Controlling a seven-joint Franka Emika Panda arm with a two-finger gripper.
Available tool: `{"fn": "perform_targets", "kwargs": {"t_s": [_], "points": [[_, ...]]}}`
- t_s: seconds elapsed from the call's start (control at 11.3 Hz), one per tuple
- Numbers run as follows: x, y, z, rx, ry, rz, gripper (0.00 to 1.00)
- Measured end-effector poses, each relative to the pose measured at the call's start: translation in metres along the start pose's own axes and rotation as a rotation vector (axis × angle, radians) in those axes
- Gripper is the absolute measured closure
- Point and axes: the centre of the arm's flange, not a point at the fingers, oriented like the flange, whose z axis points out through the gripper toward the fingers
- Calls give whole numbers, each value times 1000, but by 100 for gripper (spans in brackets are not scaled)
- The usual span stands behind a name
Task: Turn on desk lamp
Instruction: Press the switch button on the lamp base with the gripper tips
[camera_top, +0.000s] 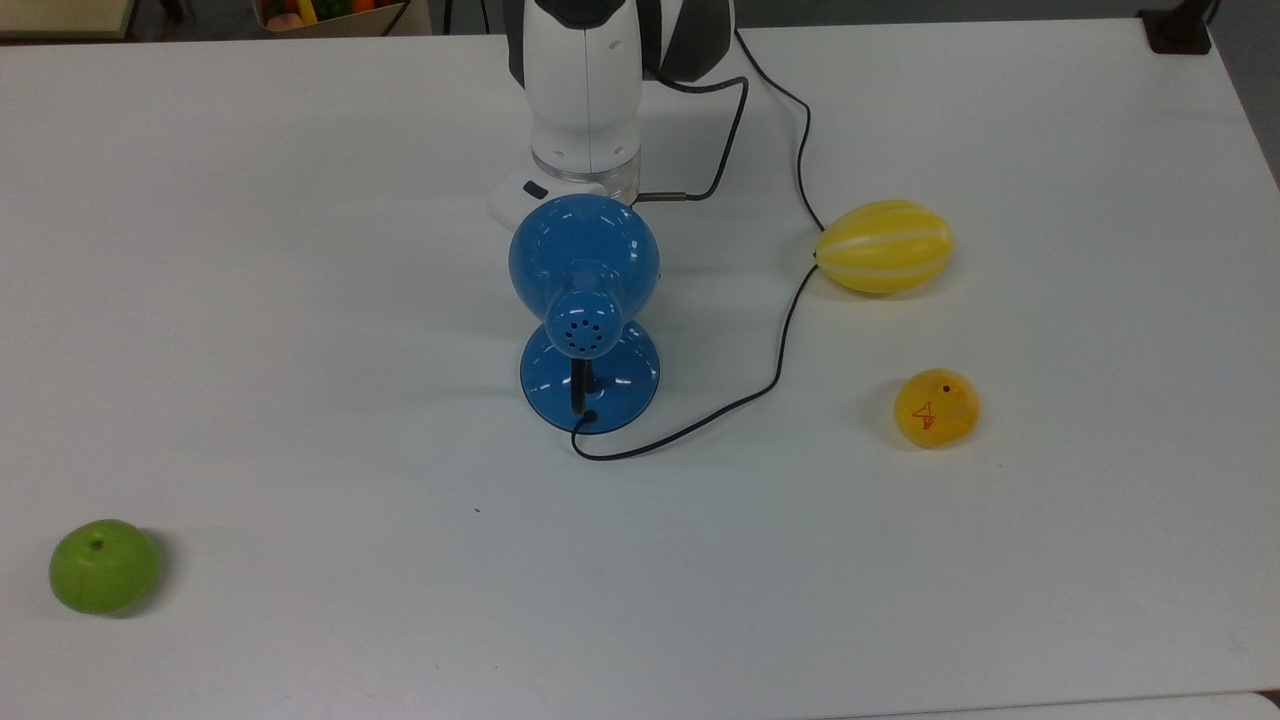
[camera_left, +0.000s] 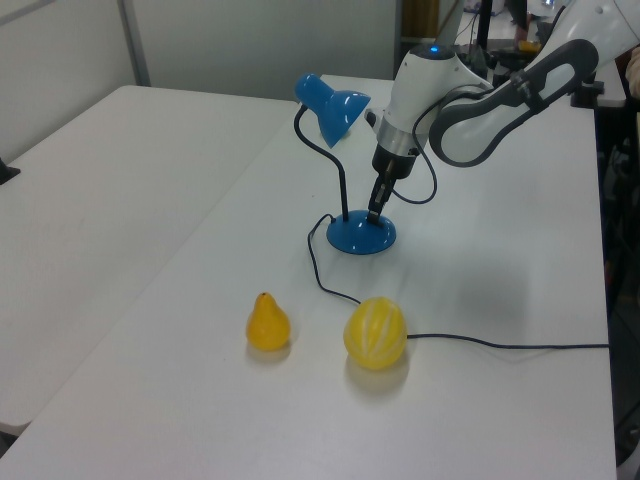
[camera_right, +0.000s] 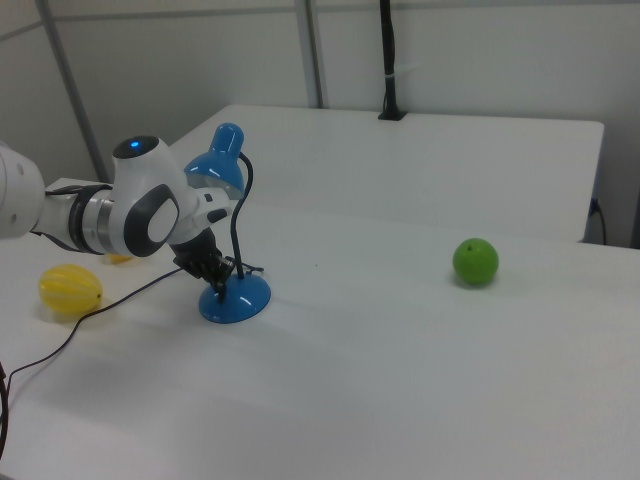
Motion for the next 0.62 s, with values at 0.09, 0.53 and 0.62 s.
{"fn": "perform_targets", "kwargs": {"t_s": [0.09,0.53,0.62], "points": [[-1,0,-2,-1,-13,0,99],[-3,-4,-1,-1,-29,-6,99],[-3,-4,-1,-1,-29,-8,99]]}}
